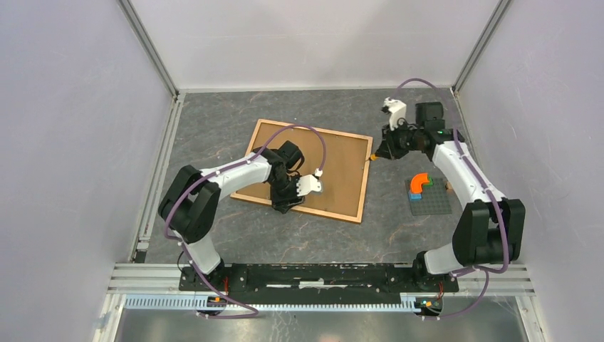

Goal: Take the photo out of the frame

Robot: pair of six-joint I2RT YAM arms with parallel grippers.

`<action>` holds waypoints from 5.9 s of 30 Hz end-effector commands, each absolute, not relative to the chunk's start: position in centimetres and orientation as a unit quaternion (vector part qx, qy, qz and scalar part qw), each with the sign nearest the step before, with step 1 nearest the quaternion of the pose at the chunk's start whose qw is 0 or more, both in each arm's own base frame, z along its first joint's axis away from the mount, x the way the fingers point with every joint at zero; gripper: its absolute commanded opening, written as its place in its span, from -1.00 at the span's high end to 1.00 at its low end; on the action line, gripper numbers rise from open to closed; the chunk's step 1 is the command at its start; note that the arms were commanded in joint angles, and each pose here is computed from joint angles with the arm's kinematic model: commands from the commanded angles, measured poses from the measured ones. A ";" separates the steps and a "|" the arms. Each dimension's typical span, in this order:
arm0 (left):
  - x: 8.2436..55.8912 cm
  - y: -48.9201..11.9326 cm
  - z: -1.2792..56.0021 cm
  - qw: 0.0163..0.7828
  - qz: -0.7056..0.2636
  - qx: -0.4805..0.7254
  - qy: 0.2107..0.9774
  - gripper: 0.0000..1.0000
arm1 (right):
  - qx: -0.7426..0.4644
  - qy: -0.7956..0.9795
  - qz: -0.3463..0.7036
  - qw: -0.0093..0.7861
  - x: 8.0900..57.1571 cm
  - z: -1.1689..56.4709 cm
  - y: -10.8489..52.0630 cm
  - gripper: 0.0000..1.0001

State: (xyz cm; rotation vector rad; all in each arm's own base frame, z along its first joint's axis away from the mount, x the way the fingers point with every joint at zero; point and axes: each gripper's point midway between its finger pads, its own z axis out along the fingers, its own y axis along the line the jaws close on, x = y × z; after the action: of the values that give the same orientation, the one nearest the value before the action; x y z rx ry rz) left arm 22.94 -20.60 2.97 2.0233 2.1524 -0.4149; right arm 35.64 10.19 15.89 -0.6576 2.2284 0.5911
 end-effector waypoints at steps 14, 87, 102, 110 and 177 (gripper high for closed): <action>24.5 -24.2 5.3 0.158 -0.131 0.645 0.736 -0.88 | -0.399 0.850 0.062 0.338 35.3 15.6 12.8 1.00; 22.5 -27.0 1.5 0.156 -0.119 0.699 0.688 -0.90 | -0.374 0.844 0.012 0.383 38.2 13.1 12.4 1.00; 22.7 -27.2 1.7 0.159 -0.118 0.699 0.687 -0.91 | -0.349 0.851 -0.048 0.390 38.7 13.2 11.9 1.00; 22.7 -27.1 1.7 0.159 -0.118 0.700 0.687 -0.91 | -0.353 0.852 -0.071 0.379 38.4 12.9 11.2 1.00; 22.6 -27.1 2.6 0.172 -0.128 0.665 0.715 -1.00 | -0.334 0.861 0.073 0.376 38.4 11.3 13.8 1.00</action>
State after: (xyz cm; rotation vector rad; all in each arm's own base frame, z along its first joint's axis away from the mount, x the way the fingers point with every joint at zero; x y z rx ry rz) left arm 22.81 -27.03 2.41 1.9319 1.9817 -0.3383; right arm 37.99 13.48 11.83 -0.8643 2.2093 0.1989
